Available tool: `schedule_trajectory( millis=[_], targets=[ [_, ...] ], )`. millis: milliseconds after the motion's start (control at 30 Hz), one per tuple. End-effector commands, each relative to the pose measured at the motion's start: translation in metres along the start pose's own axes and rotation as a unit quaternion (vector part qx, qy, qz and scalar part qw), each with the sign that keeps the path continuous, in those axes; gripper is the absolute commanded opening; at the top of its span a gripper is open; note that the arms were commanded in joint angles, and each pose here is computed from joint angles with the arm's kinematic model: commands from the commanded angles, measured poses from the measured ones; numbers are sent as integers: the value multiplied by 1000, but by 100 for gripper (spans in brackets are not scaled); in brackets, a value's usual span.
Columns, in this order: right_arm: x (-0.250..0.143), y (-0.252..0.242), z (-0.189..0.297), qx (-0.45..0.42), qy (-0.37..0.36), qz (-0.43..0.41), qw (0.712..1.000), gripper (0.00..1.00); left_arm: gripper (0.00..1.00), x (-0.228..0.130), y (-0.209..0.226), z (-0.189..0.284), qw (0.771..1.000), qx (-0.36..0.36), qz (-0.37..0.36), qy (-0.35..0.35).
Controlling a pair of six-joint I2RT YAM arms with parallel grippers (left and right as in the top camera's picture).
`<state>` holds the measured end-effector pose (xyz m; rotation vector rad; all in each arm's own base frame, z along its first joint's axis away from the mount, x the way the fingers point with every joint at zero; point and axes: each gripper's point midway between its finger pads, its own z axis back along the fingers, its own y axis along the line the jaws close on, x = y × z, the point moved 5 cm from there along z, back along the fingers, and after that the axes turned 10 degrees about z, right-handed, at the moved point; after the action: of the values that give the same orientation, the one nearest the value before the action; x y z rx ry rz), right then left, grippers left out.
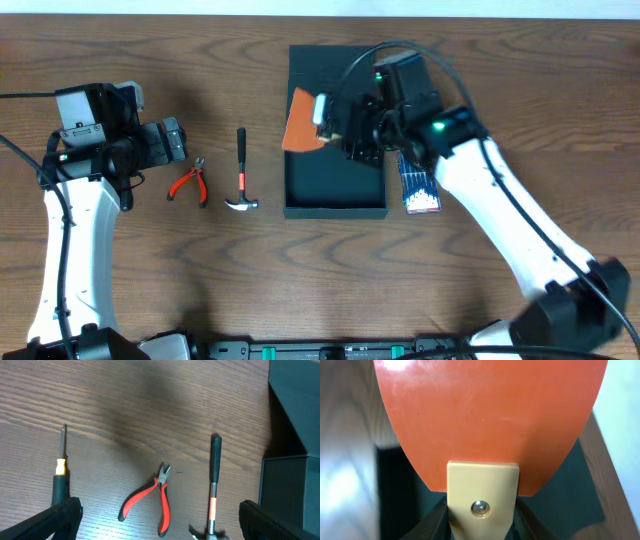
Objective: Pack container
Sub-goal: 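Carry the scraper into the black box and release it, then move the right gripper to the drill bit case and grasp it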
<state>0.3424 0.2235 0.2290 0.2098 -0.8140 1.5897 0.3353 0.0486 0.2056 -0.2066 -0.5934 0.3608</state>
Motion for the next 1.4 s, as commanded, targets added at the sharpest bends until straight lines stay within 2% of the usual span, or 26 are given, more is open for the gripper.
schedule_trajectory(
  millis=[0,267,533,600,633,667,900,1067,1200,1300,1367],
  targets=[
    [-19,4,-29,29,24,112,993,1,98,5,-1,1,1000,-6,-4,-4],
    [-61,12,-89,81,48,96,991,1,99,5,-1,1,1000,-6,-4,-4],
    [-85,30,-116,128,68,74,987,1,98,5,-1,1,1000,-6,-4,-4],
    [-86,29,-118,127,67,74,987,7,98,5,-1,1,1000,-6,-4,-4],
    [-85,29,-118,124,67,73,987,24,98,5,-1,1,1000,-6,-4,-4],
    [-85,27,-119,121,67,73,988,98,99,5,-1,1,1000,-6,-4,-4],
    [-70,2,-97,60,88,-6,994,99,98,5,-1,1,1000,-6,-4,-4],
    [-21,-33,-35,-29,45,-86,995,99,98,5,-1,1,1000,-6,-4,-4],
    [-7,-56,30,-141,42,-220,964,99,98,5,-1,1,1000,-6,-4,-4],
    [-20,-64,71,-196,55,-274,940,99,98,5,-1,1,1000,-6,-4,-4],
    [-40,-68,86,-211,61,-338,915,97,98,5,-1,1,1000,-6,-4,-4]
  ],
)
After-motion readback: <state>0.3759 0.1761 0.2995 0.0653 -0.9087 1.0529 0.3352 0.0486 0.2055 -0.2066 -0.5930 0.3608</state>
